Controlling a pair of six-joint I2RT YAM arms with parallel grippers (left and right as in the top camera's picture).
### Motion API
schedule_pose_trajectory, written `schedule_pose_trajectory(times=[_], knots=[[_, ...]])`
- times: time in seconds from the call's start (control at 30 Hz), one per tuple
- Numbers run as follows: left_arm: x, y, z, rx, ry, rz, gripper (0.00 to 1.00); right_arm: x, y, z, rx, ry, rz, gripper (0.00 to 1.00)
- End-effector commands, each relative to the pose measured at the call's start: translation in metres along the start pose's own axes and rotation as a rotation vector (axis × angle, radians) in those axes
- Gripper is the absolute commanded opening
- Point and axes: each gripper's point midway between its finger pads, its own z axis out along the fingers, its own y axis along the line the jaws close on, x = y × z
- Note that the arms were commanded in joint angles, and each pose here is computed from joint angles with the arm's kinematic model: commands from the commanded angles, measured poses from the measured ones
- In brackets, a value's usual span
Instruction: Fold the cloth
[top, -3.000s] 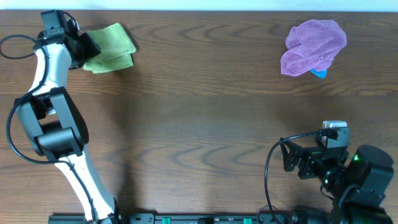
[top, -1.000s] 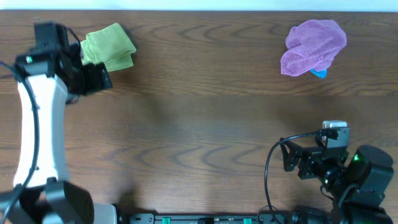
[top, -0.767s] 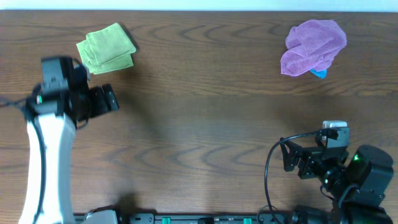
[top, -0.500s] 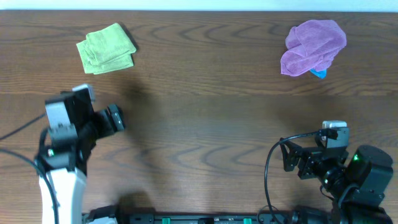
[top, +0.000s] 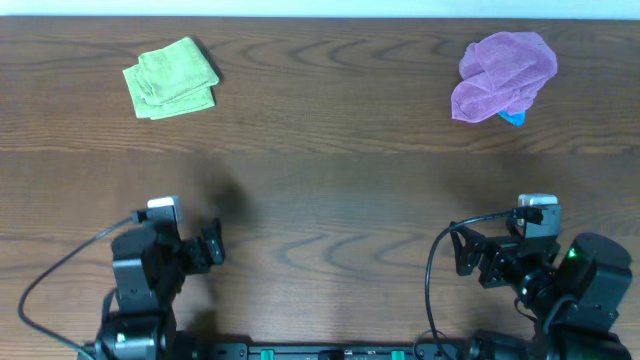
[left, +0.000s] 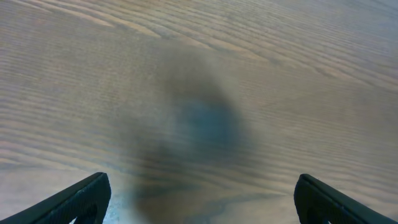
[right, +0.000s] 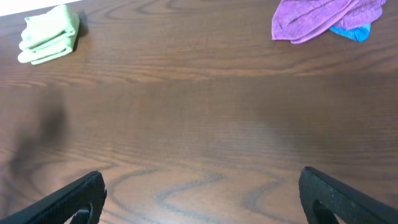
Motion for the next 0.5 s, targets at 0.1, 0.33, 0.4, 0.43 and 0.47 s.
schedule_pose_trajectory(times=[0.1,0.33,0.4,0.43,0.47], knots=[[0.018,0.019,-0.006,-0.095,-0.027,0.020,0.95,0.000,0.001,-0.001,-0.005,-0.004,0.017,0.99],[0.042,0.028,-0.017,-0.149,0.031,0.081,0.95,0.000,0.001,-0.001,-0.005,-0.004,0.017,0.99],[0.047,0.029,-0.019,-0.150,0.040,0.093,0.96,0.000,0.001,-0.001,-0.005,-0.004,0.017,0.99],[0.049,0.029,-0.021,-0.150,0.044,0.101,0.95,0.000,0.001,-0.001,-0.005,-0.004,0.017,0.99],[0.050,0.029,-0.021,-0.150,0.046,0.106,0.96,0.000,0.001,-0.001,-0.005,-0.004,0.017,0.99]])
